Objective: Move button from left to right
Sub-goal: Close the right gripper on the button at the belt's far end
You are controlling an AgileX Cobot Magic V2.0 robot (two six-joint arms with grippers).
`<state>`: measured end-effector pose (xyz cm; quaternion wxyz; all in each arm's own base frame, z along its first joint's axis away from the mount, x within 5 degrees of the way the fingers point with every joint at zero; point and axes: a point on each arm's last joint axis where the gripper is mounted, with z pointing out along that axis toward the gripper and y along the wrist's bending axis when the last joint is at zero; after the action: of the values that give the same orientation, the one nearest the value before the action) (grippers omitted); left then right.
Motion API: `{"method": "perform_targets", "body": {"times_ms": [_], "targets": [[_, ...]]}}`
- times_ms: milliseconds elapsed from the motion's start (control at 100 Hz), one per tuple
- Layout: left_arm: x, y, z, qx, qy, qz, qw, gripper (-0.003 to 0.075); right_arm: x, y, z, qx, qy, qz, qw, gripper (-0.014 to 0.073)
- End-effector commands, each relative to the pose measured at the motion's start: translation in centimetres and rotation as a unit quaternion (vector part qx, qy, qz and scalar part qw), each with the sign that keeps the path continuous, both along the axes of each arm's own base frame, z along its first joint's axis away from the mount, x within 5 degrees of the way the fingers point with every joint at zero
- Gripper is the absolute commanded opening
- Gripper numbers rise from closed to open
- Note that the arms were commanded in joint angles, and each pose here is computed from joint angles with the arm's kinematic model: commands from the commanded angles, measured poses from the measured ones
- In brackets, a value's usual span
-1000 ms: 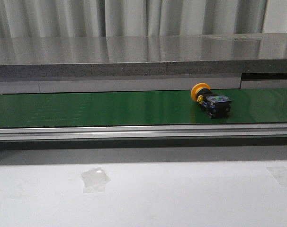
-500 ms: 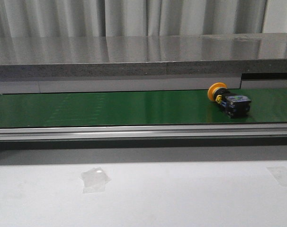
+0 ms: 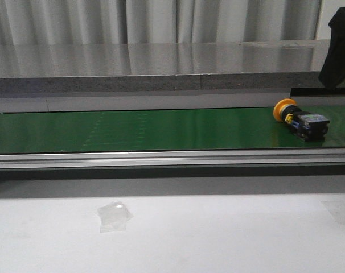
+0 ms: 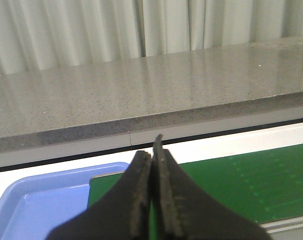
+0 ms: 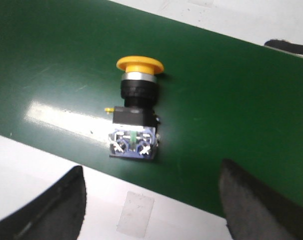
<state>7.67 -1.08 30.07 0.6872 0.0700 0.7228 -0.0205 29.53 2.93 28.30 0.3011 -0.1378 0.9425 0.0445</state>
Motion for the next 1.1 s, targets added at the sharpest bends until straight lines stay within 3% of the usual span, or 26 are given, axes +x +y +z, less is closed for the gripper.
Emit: {"method": "perform_targets", "body": {"times_ms": [0, 380, 680, 800, 990, 1090], "targets": [[0.0, 0.2, 1.6, -0.012, -0.048, 0.008, 0.999, -0.002, 1.1, 0.1, 1.6, 0.002, -0.045, 0.002, 0.999, 0.0551], [0.0, 0.2, 1.6, -0.012, -0.048, 0.008, 0.999, -0.002, 3.3, -0.4, -1.6, -0.044, -0.013, 0.014, 0.999, 0.0551], [0.0, 0.2, 1.6, -0.012, -0.048, 0.008, 0.999, -0.002, 4.6, -0.8, -4.9, -0.047, 0.037, 0.009, 0.998, 0.0546], [0.0, 0.2, 1.6, -0.012, -0.048, 0.008, 0.999, -0.002, 4.6, -0.8, -4.9, -0.044, 0.038, 0.004, 0.998, 0.0458], [0.0, 0.2, 1.6, -0.012, -0.048, 0.008, 0.999, -0.002, 4.6, -0.7, -4.4, -0.043, 0.043, 0.006, 0.998, 0.0205], [0.0, 0.2, 1.6, -0.012, -0.048, 0.008, 0.999, -0.002, 4.7, -0.7, -3.7, -0.042, 0.054, 0.01, 0.998, 0.0174]]}}
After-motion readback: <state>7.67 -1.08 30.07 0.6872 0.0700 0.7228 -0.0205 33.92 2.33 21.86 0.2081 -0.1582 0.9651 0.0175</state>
